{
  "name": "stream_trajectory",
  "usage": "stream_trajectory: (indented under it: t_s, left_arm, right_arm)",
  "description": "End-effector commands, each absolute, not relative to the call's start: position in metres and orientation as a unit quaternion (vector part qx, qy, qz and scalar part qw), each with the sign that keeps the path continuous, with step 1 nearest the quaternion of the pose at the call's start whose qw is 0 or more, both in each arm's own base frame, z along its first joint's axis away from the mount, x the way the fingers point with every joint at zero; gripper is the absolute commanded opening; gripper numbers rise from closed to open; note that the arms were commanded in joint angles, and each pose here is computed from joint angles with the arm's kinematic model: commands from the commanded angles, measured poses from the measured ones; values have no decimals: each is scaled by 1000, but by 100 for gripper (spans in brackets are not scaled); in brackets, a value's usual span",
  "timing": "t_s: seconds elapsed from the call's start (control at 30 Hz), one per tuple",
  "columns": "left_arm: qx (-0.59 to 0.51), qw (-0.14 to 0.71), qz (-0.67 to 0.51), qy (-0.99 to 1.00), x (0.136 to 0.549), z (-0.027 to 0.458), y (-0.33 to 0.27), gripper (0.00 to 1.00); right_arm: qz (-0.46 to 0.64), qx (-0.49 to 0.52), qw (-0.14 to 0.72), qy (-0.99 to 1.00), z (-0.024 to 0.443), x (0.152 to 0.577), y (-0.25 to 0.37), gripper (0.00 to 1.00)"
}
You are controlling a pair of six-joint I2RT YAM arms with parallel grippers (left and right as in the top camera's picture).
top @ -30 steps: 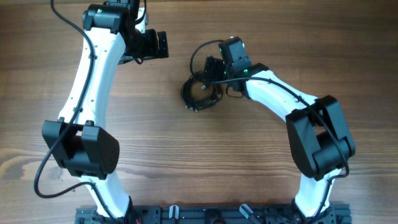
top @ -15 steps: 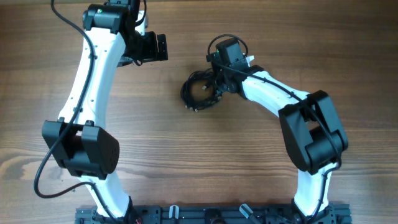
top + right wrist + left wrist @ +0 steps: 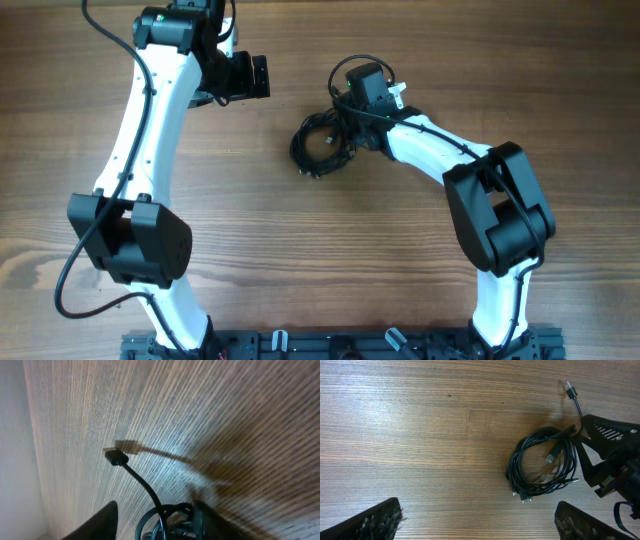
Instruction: Untangle cables
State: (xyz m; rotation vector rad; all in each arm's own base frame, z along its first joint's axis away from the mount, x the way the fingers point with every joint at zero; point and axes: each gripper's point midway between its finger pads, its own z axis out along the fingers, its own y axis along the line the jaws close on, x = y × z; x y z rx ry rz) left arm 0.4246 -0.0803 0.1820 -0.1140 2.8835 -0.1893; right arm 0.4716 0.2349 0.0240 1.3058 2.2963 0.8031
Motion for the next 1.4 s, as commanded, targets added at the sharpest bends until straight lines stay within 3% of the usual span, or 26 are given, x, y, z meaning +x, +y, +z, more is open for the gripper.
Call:
stream_trajectory:
  t_s: [0.0,0.2,0.37,0.8,0.83,0.87,0.9,0.93,1.03,1.13,1.23,1.37]
  left_arm:
    - [-34,133,-63,989,426,188,-78,100]
    - [-34,132,-62,989,425,187,-78,100]
    - [-34,126,-61,990,423,187,-78,100]
    - [-34,126,-61,990,423,187,-78,100]
    - [-34,126,-61,990,423,187,-78,100]
    - [-34,126,-61,990,423,187,-78,100]
    - [-34,126,-61,990,423,187,-78,100]
    - [-34,126,-61,990,423,187,-78,100]
    - [-34,126,-61,990,423,187,-78,100]
    - [-34,122,-60,990,421,186,-78,100]
    - [-34,123,-60,990,421,186,-78,100]
    - [-34,133,-63,988,426,188,-79,100]
  right_arm:
    - [268,464,199,821,9,473,231,52]
    - [293,455,193,818,8,478,242,43]
    - [346,437,184,809,22,484,260,44]
    - [311,427,197,826,13,473,264,49]
    - [310,427,199,826,14,473,265,45]
    - [310,427,201,825,14,474,264,33]
    - [306,429,207,824,14,475,263,14]
    - [305,430,209,824,14,475,262,8]
    - [307,406,218,833,16,477,264,4]
    - [355,331,235,843,45,483,283,4]
    - [386,244,288,842,116,489,283,5]
    - [319,155,374,857,188,471,253,5]
